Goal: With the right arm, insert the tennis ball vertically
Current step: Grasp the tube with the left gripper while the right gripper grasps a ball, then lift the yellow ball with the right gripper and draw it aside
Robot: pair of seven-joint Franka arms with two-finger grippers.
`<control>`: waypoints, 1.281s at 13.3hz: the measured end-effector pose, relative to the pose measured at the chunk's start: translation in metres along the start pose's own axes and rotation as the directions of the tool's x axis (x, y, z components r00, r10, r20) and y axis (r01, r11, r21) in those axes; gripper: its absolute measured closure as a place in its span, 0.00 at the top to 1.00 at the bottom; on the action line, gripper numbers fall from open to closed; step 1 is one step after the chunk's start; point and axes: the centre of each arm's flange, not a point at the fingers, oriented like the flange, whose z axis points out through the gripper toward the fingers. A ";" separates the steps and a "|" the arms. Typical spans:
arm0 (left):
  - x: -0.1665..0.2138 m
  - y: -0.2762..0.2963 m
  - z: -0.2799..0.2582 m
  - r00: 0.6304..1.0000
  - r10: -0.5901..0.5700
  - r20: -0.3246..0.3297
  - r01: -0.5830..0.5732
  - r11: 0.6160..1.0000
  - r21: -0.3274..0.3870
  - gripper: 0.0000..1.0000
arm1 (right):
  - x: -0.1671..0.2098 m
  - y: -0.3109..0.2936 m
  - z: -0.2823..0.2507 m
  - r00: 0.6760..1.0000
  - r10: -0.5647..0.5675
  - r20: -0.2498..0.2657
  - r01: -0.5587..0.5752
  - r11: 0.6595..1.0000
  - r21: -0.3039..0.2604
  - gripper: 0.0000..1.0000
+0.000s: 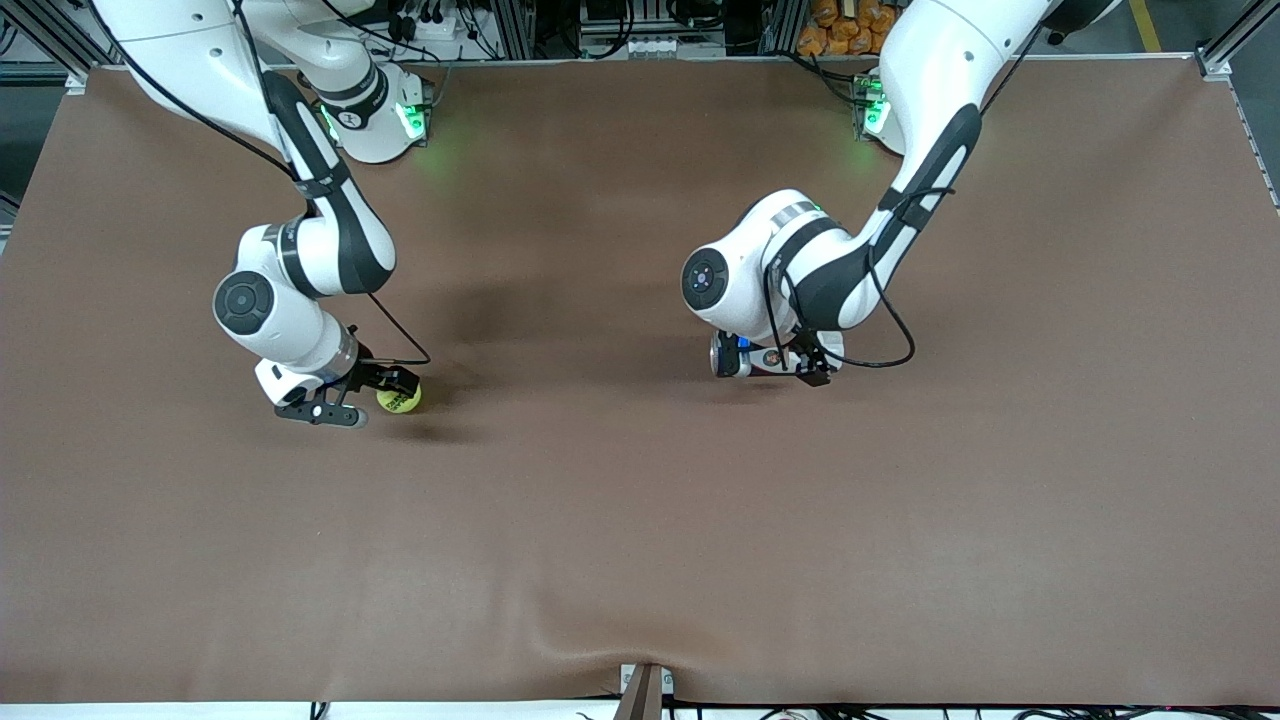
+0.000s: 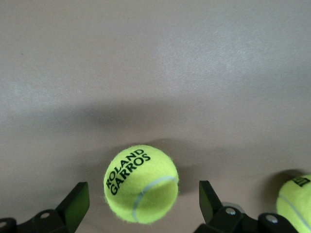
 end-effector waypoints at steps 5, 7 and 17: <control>0.002 0.002 0.022 1.000 0.019 -0.003 -0.019 1.000 0.015 1.00 | -0.005 -0.005 0.022 1.000 -0.012 0.015 0.013 1.000 -0.009 0.93; 0.009 0.009 0.026 1.000 -0.005 0.004 0.005 1.000 0.023 1.00 | -0.004 -0.004 0.022 1.000 -0.009 0.013 0.009 1.000 -0.010 0.71; 0.023 0.027 0.051 0.999 -0.006 0.041 0.005 1.000 0.020 1.00 | 0.034 0.000 -0.093 0.996 0.013 0.089 -0.012 1.000 -0.011 0.67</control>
